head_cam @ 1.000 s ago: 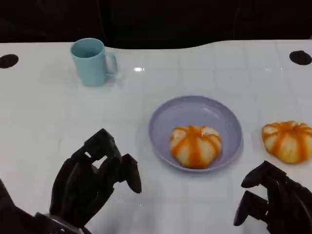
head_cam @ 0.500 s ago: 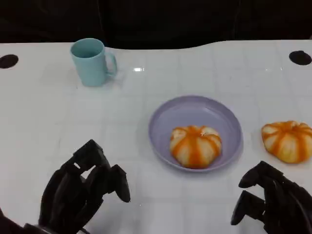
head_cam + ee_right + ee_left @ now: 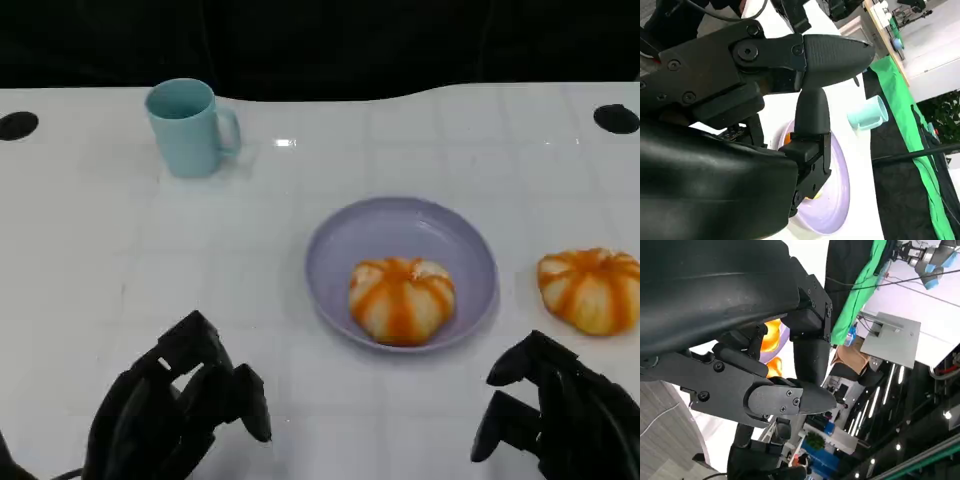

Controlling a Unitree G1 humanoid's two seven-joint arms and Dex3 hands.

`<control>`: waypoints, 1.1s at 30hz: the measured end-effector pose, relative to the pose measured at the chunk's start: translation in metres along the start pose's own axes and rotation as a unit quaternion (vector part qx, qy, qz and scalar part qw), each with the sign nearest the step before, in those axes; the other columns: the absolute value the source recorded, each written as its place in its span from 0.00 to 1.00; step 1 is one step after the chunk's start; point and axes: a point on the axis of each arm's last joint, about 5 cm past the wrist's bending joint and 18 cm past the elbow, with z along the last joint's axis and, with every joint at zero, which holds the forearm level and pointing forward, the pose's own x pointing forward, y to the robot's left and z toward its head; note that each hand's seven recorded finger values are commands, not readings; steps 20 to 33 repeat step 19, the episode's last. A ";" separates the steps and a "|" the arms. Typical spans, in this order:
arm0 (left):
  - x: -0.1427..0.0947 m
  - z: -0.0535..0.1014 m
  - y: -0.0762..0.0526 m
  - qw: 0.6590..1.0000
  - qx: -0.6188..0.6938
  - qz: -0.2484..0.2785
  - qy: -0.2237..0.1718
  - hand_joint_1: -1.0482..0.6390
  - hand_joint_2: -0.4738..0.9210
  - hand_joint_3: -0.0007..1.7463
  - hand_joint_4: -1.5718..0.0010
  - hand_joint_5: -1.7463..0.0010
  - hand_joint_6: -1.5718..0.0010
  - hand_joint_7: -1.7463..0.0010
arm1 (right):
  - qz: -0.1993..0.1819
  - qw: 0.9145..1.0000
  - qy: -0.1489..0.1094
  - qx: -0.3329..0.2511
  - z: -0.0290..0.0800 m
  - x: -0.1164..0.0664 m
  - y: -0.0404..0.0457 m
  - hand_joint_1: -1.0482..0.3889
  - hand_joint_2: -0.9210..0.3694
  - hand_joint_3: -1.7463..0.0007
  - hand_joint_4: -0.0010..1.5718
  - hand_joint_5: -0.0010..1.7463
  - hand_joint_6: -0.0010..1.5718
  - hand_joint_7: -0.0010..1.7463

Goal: Grasp the bread from the table and place it into the plate.

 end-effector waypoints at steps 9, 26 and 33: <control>0.000 0.000 0.000 1.000 0.001 -0.001 0.000 0.28 1.00 0.22 0.53 0.00 0.67 0.00 | 0.001 1.000 -0.001 -0.001 0.000 0.001 0.0003 0.37 0.00 0.75 0.39 1.00 0.27 0.94; 0.002 0.001 0.000 1.000 0.005 -0.002 0.000 0.28 1.00 0.23 0.53 0.00 0.67 0.00 | 0.000 1.000 -0.002 -0.006 0.001 0.002 0.0002 0.36 0.00 0.75 0.39 1.00 0.26 0.95; 0.002 0.001 0.000 1.000 0.005 -0.002 0.000 0.28 1.00 0.23 0.53 0.00 0.67 0.00 | 0.000 1.000 -0.002 -0.006 0.001 0.002 0.0002 0.36 0.00 0.75 0.39 1.00 0.26 0.95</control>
